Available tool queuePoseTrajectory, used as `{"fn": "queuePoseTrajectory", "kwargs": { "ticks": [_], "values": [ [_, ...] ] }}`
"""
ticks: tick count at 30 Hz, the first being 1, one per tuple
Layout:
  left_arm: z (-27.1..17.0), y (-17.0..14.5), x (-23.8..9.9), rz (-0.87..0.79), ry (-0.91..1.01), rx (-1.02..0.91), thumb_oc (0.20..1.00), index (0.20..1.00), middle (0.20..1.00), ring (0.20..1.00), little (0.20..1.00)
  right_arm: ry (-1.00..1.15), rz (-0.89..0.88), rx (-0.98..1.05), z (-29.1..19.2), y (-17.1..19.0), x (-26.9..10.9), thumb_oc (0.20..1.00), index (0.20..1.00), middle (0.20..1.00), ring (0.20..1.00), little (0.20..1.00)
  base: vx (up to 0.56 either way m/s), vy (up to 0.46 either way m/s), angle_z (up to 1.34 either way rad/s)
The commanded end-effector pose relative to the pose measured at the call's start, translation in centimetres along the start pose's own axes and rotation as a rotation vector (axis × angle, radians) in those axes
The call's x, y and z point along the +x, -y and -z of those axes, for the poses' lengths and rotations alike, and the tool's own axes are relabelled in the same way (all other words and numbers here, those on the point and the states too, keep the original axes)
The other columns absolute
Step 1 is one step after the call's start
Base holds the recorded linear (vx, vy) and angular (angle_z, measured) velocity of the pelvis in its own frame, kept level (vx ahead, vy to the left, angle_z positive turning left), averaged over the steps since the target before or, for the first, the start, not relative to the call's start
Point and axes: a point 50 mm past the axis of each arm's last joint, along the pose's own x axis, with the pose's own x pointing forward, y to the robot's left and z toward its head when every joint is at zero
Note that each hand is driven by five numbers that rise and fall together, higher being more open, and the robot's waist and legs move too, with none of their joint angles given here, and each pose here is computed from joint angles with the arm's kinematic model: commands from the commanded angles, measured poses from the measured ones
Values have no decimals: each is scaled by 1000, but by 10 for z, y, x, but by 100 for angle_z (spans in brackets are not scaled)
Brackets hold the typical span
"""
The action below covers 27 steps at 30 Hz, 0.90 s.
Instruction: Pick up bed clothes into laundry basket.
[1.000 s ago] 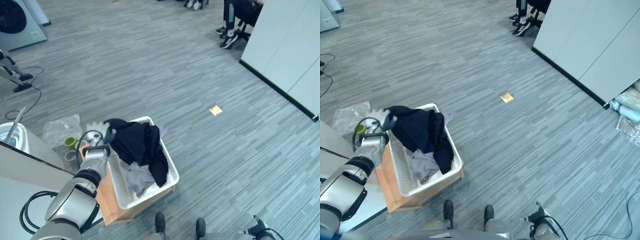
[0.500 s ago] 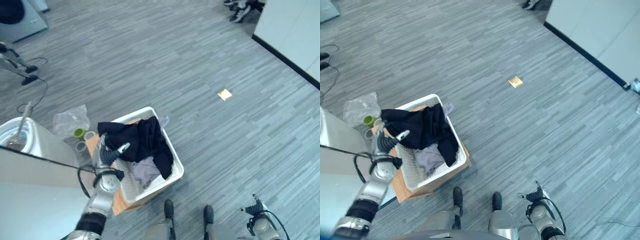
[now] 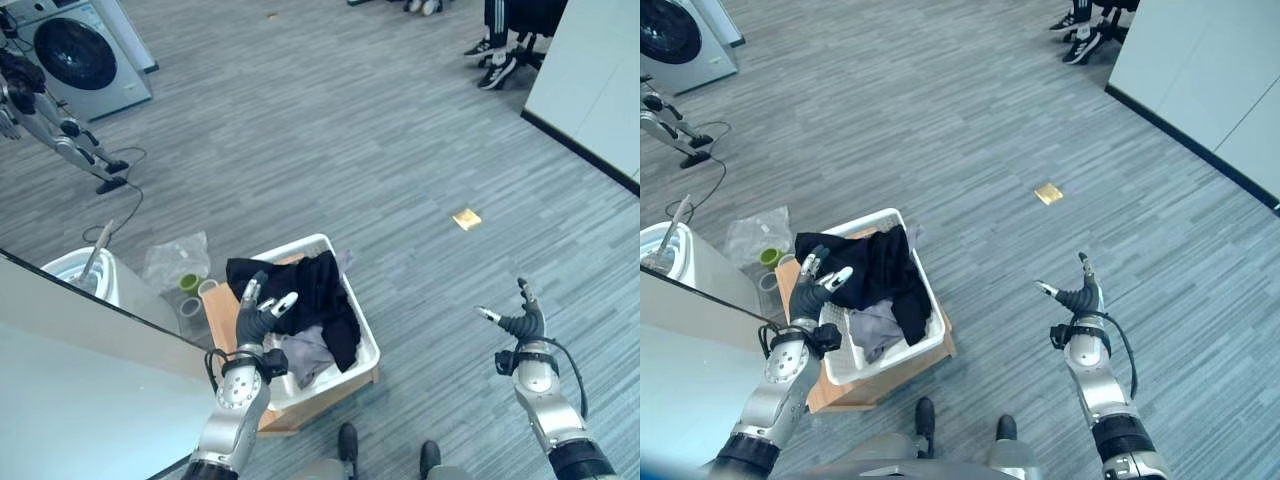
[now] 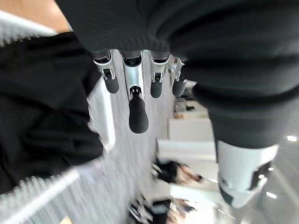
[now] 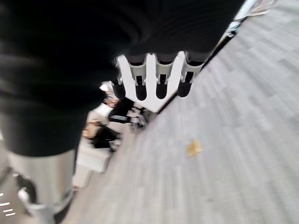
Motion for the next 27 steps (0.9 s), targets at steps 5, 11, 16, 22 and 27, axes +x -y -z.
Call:
{"fn": "queuePoseTrajectory", "kwargs": {
  "ticks": [5, 11, 16, 22, 27],
  "values": [
    [-9, 8, 5, 27, 74, -26, 1000, 1000, 1000, 1000, 1000, 66, -124, 270, -19, -15, -25, 1000, 1000, 1000, 1000, 1000, -29, -14, -2],
    [14, -6, -2, -87, -40, 102, 1000, 1000, 1000, 1000, 1000, -25, -26, 326, 4, 0, -35, 1000, 1000, 1000, 1000, 1000, -40, -60, 0],
    [21, -5, -9, -68, -72, 112, 1000, 1000, 1000, 1000, 1000, -7, -80, 297, 0, -5, -33, 1000, 1000, 1000, 1000, 1000, -39, -60, 9],
    [22, -7, -13, -86, -70, 104, 1000, 1000, 1000, 1000, 1000, 13, -130, 300, -3, -11, -36, 1000, 1000, 1000, 1000, 1000, -28, -38, 6],
    [17, -7, -13, -92, -38, 97, 1000, 1000, 1000, 1000, 1000, 8, -133, 289, 0, -11, -39, 1000, 1000, 1000, 1000, 1000, -34, -40, 5]
  ]
}}
